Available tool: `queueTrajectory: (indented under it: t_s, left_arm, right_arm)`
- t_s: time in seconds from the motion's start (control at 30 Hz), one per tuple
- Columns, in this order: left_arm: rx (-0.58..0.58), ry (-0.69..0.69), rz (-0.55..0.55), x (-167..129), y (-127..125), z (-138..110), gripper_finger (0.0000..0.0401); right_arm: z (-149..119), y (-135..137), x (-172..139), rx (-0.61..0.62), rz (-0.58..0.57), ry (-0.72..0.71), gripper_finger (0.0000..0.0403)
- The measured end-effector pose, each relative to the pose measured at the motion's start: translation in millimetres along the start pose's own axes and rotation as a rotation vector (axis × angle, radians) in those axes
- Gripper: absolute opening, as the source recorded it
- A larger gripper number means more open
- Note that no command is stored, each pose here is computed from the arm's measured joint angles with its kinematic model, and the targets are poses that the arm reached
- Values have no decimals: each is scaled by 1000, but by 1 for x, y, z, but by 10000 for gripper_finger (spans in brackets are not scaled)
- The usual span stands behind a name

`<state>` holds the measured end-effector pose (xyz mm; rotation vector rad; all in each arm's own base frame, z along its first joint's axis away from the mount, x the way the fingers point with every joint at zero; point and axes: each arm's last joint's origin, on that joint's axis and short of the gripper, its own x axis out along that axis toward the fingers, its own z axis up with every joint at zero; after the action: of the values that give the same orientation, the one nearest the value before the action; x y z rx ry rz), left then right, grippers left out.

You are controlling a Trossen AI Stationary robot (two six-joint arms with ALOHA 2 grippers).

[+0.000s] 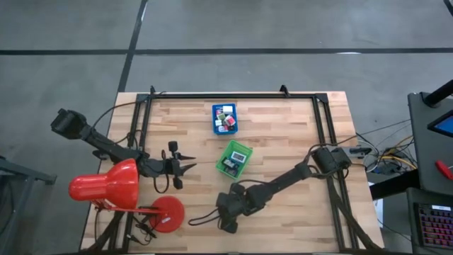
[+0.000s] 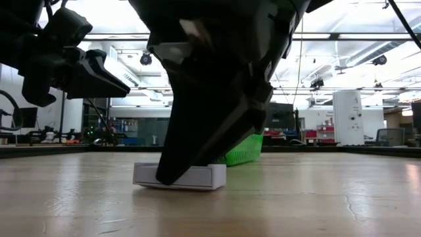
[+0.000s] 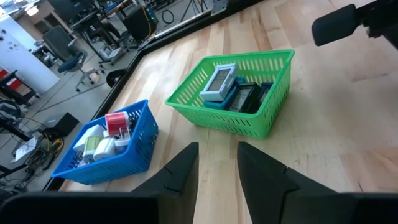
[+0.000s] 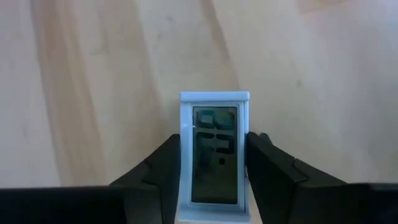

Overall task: Pick & Place Office items
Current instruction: Put the white digital clock into the green bin

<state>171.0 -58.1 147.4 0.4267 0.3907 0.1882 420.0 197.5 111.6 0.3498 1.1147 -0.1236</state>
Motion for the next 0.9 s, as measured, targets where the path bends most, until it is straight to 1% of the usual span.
queueTrajectory:
  t_s: [0.27,0.53,0.7,0.83,0.9]
  left_arm:
    - [-1,0,0,0,0,0,112]
    - [-5,0,0,0,0,0,113]
    - [-4,1,0,0,0,-1,112]
    - [-4,1,0,0,0,-1,112]
    - [-5,0,0,0,0,-1,113]
  right_arm:
    - [-1,1,0,-8,39,39,141]
    - [-1,1,-1,-33,31,28,141]
    - [3,4,-4,-53,-4,-74,141]
    - [6,8,-6,-102,-39,-175,141]
    - [10,11,-6,-144,-44,-243,122]
